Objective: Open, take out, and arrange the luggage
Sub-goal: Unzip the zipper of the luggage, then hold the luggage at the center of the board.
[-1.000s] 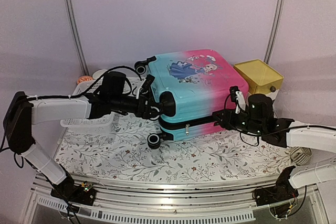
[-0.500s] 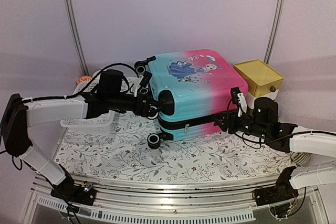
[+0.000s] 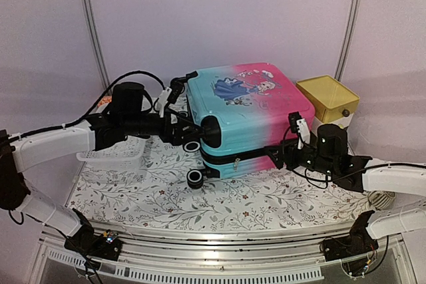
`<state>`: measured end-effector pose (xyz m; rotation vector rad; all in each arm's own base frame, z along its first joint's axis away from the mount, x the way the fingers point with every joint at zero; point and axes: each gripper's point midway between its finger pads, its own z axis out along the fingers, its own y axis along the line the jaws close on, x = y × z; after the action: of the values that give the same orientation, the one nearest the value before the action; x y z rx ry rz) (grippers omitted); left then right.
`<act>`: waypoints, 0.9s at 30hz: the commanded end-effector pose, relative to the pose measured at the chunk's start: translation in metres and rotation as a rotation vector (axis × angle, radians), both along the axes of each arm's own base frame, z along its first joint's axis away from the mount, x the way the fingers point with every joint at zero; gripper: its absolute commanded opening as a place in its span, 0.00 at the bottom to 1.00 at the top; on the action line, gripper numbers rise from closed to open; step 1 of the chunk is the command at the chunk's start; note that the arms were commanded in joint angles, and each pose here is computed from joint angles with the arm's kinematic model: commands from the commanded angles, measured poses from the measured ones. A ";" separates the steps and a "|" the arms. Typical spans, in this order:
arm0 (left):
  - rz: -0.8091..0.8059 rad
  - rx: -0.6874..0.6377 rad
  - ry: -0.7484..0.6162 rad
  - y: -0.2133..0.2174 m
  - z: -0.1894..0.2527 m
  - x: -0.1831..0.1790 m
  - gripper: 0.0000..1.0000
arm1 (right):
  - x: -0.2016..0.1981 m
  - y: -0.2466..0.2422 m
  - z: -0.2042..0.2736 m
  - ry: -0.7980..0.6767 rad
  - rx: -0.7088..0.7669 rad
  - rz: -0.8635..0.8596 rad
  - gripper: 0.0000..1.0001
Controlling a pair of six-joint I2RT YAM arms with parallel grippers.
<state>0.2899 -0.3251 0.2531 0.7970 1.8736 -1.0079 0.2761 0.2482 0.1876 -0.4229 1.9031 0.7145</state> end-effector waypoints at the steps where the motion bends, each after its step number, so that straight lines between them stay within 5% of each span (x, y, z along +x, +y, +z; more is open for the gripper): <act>1: 0.017 0.097 -0.051 0.010 -0.011 -0.004 0.98 | -0.007 0.019 0.010 -0.047 0.045 0.045 0.79; 12: 0.000 0.205 -0.123 0.017 -0.037 -0.003 0.98 | -0.026 0.074 -0.031 -0.064 0.021 0.100 0.74; 27: -0.054 0.275 -0.141 0.003 -0.069 0.013 0.95 | -0.023 0.084 -0.053 -0.028 0.070 0.089 0.73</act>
<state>0.3003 -0.3138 0.1829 1.0124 1.9384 -0.7257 0.2528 0.3312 0.1371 -0.4991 1.8507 0.8151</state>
